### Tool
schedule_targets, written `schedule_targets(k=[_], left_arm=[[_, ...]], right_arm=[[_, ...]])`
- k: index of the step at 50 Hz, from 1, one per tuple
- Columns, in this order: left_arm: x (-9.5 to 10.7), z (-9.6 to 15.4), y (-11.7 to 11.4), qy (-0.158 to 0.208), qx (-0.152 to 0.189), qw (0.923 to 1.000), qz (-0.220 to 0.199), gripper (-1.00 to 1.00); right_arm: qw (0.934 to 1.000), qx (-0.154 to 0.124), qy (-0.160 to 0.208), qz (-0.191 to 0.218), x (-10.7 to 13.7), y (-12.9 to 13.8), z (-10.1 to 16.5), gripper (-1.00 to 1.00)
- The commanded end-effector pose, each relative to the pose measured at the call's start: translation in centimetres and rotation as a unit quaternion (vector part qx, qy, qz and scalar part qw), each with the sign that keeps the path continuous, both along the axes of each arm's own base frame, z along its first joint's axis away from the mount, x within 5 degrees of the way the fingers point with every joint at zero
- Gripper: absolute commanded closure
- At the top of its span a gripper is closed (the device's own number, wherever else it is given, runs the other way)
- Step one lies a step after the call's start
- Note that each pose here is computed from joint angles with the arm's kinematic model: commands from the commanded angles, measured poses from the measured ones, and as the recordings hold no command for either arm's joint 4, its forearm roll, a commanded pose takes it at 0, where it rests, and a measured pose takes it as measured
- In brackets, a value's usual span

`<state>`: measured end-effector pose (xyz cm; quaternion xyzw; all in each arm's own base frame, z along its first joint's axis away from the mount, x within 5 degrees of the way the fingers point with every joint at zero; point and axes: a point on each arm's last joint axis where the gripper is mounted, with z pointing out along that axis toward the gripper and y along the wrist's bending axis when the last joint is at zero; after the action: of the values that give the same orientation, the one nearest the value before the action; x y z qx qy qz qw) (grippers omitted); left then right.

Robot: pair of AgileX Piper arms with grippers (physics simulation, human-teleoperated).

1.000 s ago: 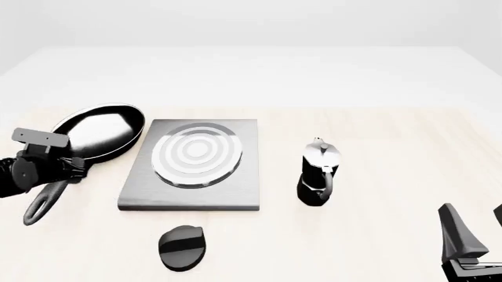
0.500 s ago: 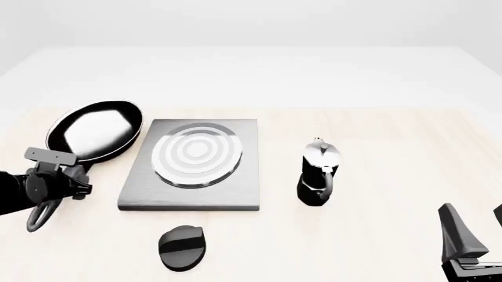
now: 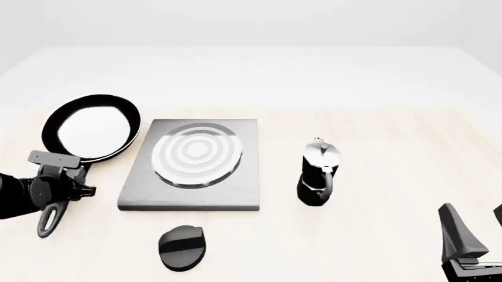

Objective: Turn on the stove and put the frying pan on it.

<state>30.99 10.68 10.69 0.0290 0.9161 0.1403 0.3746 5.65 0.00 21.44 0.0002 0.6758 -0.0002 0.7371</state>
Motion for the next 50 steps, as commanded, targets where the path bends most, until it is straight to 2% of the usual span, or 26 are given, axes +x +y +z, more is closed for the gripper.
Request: schedule_targets(k=[1, 13, 36, 37, 44, 50], left_arm=[[-0.2, 1.1, -0.8, 0.002, 0.007, 0.9999, -0.015, 1.00], [-0.6, 4.6, -1.8, -0.027, 0.005, 0.9995, -0.018, 1.00], [-1.6, 7.6, -3.1, -0.053, 0.004, 0.9982, -0.028, 1.00], [-2.0, 7.8, -3.1, -0.061, 0.014, 0.9975, -0.032, 1.00], [-2.5, 9.3, -4.4, -0.071, -0.008, 0.9969, -0.034, 1.00], [-3.1, 10.0, -5.0, -0.074, -0.005, 0.9963, -0.043, 1.00]], right_arm=[[1.0000, 0.000, 0.000, 0.000, 0.0, 0.0, 0.0, -1.00], [1.0000, 0.000, 0.000, 0.000, 0.0, 0.0, 0.0, -1.00], [1.0000, 0.000, 0.000, 0.000, 0.0, 0.0, 0.0, -1.00], [1.0000, 0.000, 0.000, 0.000, 0.0, 0.0, 0.0, -1.00], [1.0000, 0.000, 0.000, 0.000, 0.0, 0.0, 0.0, -1.00], [1.0000, 0.000, 0.000, 0.000, 0.0, 0.0, 0.0, -1.00]])
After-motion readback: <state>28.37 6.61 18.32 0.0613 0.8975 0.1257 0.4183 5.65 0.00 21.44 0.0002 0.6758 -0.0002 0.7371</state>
